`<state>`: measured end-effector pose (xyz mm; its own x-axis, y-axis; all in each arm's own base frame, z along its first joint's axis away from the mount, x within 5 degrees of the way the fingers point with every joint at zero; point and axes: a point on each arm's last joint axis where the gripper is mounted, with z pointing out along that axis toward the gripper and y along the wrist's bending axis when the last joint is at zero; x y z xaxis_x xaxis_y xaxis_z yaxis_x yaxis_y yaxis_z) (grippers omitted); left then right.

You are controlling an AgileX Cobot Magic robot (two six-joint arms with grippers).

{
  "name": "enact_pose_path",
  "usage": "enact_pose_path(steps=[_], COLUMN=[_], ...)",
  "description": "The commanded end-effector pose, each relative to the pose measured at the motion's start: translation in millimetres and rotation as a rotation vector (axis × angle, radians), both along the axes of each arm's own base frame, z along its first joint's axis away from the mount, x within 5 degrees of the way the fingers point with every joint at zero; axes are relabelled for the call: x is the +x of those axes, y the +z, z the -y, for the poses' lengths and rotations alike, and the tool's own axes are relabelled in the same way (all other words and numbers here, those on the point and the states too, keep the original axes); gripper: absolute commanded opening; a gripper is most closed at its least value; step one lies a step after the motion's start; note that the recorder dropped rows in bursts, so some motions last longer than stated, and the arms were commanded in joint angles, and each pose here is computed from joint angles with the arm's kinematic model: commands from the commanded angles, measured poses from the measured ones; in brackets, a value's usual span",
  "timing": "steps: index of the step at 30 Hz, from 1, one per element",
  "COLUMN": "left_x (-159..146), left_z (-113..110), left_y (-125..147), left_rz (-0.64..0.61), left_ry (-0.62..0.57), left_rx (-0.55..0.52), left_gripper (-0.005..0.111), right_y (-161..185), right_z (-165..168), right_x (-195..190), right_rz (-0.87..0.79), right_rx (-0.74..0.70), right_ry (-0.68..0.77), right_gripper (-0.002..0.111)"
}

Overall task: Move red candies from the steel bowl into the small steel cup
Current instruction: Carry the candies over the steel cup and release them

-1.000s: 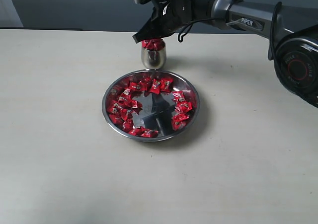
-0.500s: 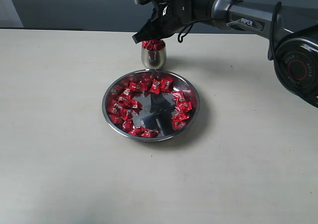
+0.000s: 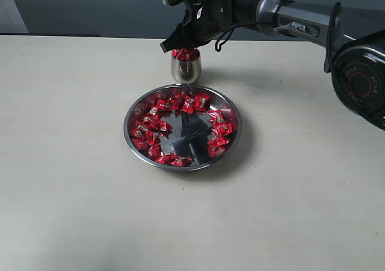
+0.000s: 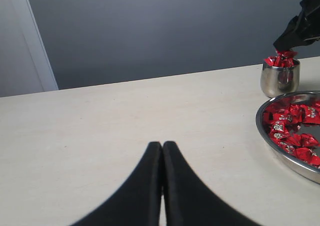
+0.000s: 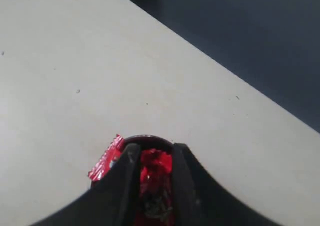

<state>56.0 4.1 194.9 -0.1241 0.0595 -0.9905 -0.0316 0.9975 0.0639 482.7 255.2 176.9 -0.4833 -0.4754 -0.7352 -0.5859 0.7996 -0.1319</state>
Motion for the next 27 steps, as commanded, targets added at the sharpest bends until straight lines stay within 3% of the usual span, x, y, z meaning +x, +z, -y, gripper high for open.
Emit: enact_pose_path(steps=[1, 18, 27], left_x=[0, 0, 0], left_z=[1, 1, 1], left_y=[0, 0, 0], left_rz=[0.008, 0.008, 0.008], left_ry=[-0.008, -0.008, -0.008], left_rx=[-0.008, -0.008, -0.008], left_gripper=[0.0, 0.0, 0.0], right_y=[8, 11, 43], right_z=[1, 1, 3], right_x=[3, 3, -1], right_rz=[0.029, 0.035, 0.099], right_rx=[0.014, 0.014, 0.046], right_ry=[-0.003, -0.002, -0.003], right_gripper=[0.023, 0.023, 0.023])
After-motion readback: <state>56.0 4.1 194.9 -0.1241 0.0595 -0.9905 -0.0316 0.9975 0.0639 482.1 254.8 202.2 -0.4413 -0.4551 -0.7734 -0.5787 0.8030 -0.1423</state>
